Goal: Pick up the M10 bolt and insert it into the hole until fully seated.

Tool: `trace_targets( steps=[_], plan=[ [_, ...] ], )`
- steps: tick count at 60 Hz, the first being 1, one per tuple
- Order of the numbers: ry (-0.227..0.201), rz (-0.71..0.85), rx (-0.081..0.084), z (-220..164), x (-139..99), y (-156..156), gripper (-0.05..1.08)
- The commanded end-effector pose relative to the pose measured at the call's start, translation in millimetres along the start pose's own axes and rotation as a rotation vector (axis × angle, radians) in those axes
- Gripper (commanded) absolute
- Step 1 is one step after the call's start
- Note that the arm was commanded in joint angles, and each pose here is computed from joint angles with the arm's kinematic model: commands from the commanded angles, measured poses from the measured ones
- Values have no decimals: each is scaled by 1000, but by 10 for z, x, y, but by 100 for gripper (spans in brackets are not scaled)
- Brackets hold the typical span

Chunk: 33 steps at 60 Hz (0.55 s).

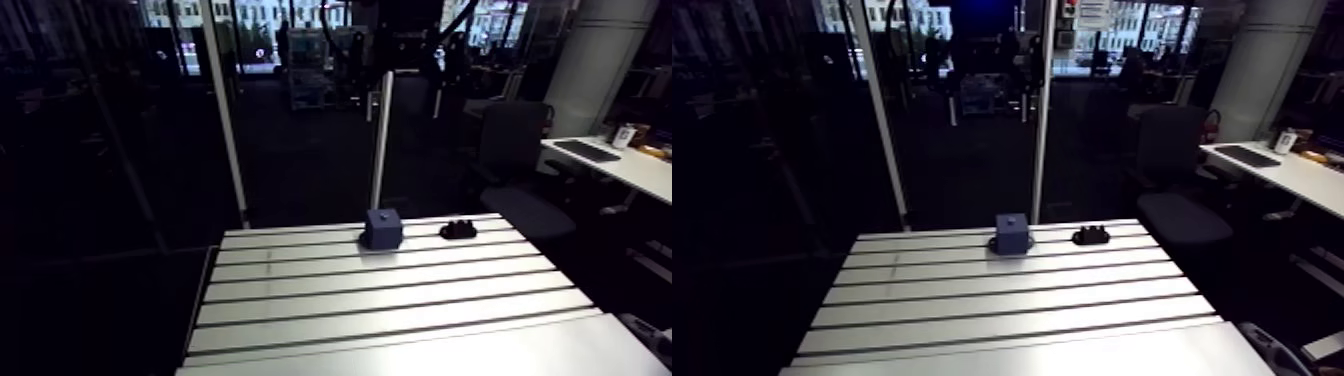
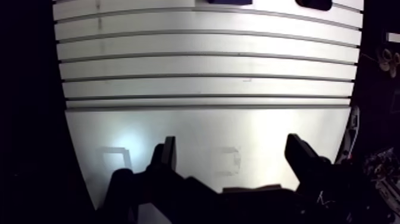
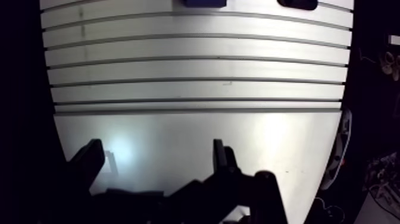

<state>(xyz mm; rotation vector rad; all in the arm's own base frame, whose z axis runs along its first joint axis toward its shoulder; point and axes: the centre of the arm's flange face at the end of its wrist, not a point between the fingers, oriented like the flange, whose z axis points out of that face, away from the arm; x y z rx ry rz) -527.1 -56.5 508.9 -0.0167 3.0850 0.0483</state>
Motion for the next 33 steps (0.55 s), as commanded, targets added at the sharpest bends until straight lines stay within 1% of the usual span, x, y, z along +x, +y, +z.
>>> trace_targets(
  steps=[1, 14, 27, 33],
  plan=[
    [0, -9, -2, 3, 17, -29, 0],
    [4, -6, -1, -1, 22, -23, 0],
    [-2, 0, 7, 42, 13, -41, 0],
    [-7, -2, 7, 63, 16, -48, 0]
  ],
)
